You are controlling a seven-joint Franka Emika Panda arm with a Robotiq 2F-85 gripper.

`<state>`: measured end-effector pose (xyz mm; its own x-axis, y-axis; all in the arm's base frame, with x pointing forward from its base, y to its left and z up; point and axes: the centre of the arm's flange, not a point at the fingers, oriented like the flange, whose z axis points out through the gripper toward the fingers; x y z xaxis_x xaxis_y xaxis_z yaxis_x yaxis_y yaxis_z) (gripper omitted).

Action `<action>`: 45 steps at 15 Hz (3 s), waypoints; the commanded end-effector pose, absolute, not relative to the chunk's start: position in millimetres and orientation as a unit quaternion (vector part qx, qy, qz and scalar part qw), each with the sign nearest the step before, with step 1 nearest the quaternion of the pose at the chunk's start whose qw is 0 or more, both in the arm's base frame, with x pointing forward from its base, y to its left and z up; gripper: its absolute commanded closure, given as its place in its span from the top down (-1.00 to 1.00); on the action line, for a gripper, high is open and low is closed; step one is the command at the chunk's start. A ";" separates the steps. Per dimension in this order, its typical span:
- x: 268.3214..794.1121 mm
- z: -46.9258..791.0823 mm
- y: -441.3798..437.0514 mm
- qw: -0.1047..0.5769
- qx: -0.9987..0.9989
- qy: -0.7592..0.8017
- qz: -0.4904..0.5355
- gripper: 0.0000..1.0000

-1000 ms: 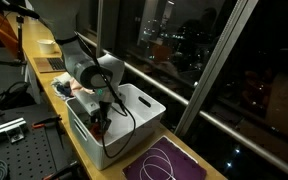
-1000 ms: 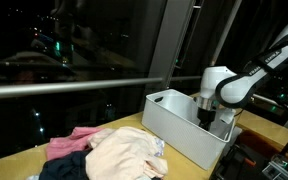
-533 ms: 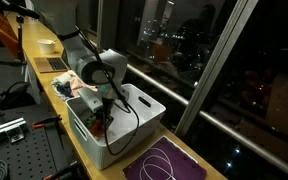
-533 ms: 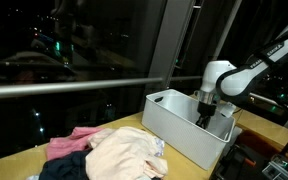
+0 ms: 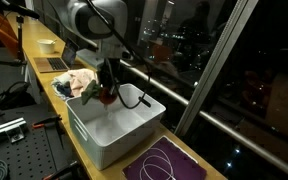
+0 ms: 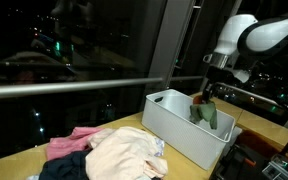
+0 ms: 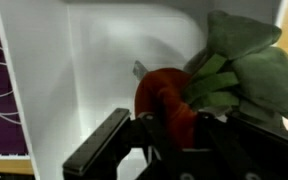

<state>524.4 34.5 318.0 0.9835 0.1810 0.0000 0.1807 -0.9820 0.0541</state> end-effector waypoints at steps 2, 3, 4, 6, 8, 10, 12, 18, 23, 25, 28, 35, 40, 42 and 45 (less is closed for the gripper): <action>517.0 415.6 97.4 0.057 0.990 0.123 0.029 -0.91; 520.4 431.4 119.7 0.063 0.989 0.131 0.032 -0.91; 520.4 443.6 140.1 0.069 0.987 0.140 0.036 -0.91; 524.5 464.5 187.8 0.082 0.983 0.157 0.041 -0.91; 531.2 476.0 236.1 0.094 0.979 0.174 0.043 -0.91; 533.8 482.8 273.9 0.102 0.976 0.191 0.041 -0.91; 540.8 477.8 309.3 0.107 0.972 0.205 0.035 -0.91; 562.0 458.3 350.2 0.114 0.967 0.228 0.011 -0.69; 571.6 445.1 344.8 0.113 0.968 0.223 -0.005 0.30; 573.2 443.6 335.8 0.111 0.969 0.219 -0.006 0.59; 572.5 442.7 316.7 0.110 0.971 0.212 -0.004 0.98; 579.4 432.9 301.1 0.115 0.973 0.197 -0.008 1.00; 577.3 434.8 299.8 0.116 0.973 0.197 -0.007 1.00; 577.2 434.5 299.8 0.116 0.973 0.197 -0.008 1.00; 577.2 434.4 299.8 0.116 0.973 0.197 -0.008 1.00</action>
